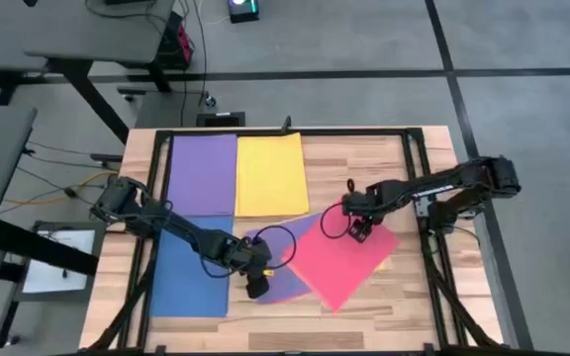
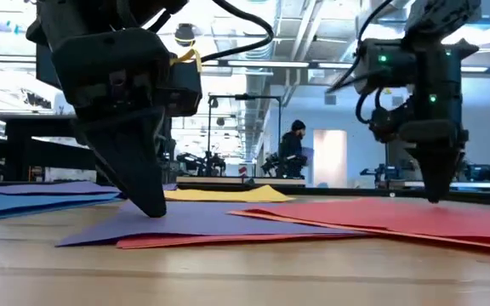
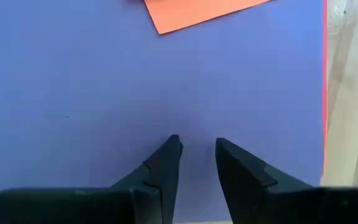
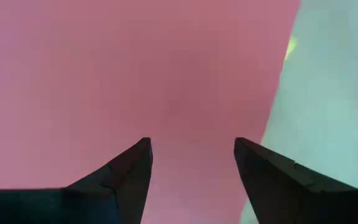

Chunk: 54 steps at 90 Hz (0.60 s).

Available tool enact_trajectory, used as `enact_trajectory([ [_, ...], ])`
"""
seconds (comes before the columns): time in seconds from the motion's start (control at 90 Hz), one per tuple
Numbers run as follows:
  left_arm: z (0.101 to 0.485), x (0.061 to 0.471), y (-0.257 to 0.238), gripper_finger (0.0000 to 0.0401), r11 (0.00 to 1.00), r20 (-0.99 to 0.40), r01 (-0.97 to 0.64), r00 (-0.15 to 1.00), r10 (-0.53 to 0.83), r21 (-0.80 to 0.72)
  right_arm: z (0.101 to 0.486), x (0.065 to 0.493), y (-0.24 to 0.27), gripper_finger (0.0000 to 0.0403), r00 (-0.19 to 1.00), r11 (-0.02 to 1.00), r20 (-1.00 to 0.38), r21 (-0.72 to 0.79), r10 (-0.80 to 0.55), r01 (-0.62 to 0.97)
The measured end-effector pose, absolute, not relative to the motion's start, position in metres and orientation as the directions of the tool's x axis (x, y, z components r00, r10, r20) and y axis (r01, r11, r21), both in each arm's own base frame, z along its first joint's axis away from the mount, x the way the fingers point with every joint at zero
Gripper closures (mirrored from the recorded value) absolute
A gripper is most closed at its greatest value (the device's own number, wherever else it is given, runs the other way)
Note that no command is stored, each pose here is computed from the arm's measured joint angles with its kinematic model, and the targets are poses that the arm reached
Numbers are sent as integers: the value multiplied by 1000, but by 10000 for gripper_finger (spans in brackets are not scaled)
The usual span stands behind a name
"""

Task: Organize paper
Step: Move the red paper to the top right of the table

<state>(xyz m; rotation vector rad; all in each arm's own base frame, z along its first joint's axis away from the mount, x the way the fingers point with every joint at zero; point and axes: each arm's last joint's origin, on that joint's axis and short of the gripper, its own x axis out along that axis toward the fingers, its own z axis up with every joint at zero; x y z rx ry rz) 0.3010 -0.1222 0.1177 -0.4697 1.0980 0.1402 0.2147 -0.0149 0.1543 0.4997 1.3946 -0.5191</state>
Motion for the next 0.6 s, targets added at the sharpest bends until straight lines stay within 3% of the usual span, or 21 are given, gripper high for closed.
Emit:
enact_trajectory([
  [0.167,136,309,-119,310,883,-872,-342,471,-136,-322,172,218,-16,185,210,808,-977,91,-40,582],
  [0.344,166,333,-107,310,874,-789,-325,606,-101,-362,184,224,-14,184,301,811,-953,143,-42,567],
  [0.6,143,348,-101,310,838,-783,-354,608,-131,-416,185,227,-14,184,329,811,-943,160,-43,563],
])
